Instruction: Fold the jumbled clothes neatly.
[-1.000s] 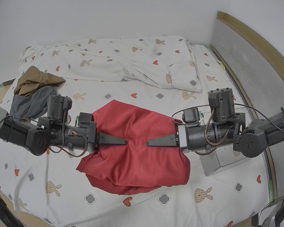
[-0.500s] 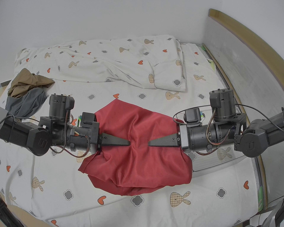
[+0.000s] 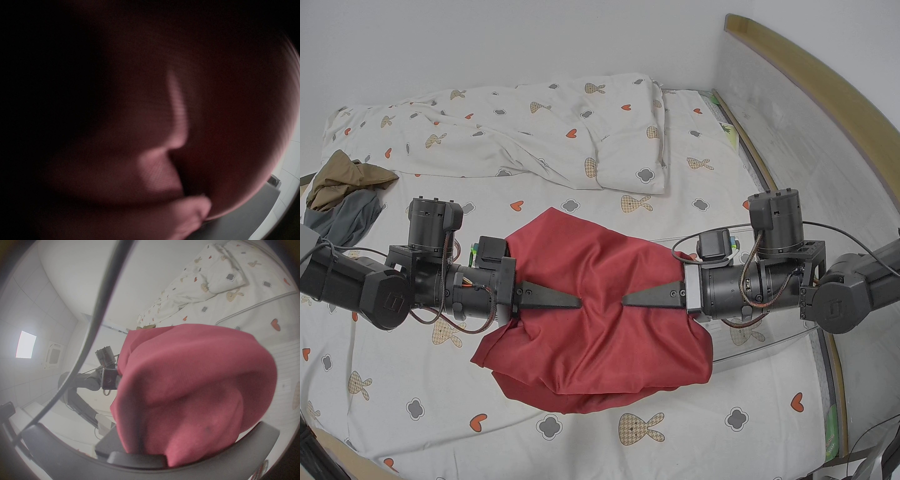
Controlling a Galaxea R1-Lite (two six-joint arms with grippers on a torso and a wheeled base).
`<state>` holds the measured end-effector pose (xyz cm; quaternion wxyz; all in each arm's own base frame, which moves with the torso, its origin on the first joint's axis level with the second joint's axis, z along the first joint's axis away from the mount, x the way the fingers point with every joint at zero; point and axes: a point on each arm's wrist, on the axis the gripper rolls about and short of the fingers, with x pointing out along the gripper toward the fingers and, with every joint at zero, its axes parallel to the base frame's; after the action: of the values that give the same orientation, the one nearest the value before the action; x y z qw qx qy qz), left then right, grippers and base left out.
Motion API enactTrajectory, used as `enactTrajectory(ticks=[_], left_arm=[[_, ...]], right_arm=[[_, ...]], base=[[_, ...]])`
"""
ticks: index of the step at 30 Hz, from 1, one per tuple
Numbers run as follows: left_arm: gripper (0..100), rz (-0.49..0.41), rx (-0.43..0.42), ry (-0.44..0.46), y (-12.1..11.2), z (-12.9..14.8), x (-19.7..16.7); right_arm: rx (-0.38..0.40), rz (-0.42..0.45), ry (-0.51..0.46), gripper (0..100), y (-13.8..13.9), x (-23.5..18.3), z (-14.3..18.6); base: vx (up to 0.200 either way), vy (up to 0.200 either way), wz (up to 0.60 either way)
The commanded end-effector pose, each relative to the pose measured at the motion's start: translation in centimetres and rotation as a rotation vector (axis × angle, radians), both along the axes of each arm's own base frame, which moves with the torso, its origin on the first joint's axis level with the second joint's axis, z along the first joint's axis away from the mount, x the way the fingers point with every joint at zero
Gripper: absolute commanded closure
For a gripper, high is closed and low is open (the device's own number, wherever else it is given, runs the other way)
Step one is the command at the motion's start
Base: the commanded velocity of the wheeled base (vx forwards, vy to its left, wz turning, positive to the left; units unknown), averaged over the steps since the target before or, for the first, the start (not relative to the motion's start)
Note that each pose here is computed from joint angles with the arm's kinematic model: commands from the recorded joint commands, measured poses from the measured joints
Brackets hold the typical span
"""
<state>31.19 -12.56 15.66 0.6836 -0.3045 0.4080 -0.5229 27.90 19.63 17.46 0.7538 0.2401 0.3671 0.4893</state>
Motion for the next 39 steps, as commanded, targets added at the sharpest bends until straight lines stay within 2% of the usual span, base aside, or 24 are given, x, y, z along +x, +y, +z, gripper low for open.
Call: enactTrajectory(ticks=[1, 8, 14, 20, 27, 39], left_arm=[[100, 0.002, 0.007, -0.007, -0.5, 0.1, 0.0], [100, -0.006, 0.009, -0.014, -1.2, 0.6, 0.0], [100, -0.032, 0.020, -0.015, -2.9, 1.7, -0.1], [100, -0.087, 0.019, -0.010, -5.3, 2.1, 0.3], [100, -0.122, 0.020, -0.023, -7.7, 2.6, 0.8], [100, -0.157, 0.042, -0.016, -11.6, 1.8, 2.5]], right_arm=[[0.003, -0.008, -0.012, 100, -0.2, -0.2, 0.4], [0.007, -0.031, -0.021, 100, -1.3, -0.6, 1.0], [-0.004, -0.067, -0.014, 100, -2.8, -0.7, 1.5], [-0.011, -0.128, -0.024, 100, -4.7, 0.0, 1.5], [-0.049, -0.209, -0.111, 100, -8.1, 1.0, 1.6], [-0.053, -0.303, -0.130, 100, -11.4, 0.4, 2.2]], base=[[0.000, 0.000, 0.00], [0.000, 0.000, 0.00], [0.000, 0.000, 0.00], [0.000, 0.000, 0.00], [0.000, 0.000, 0.00], [0.000, 0.000, 0.00]])
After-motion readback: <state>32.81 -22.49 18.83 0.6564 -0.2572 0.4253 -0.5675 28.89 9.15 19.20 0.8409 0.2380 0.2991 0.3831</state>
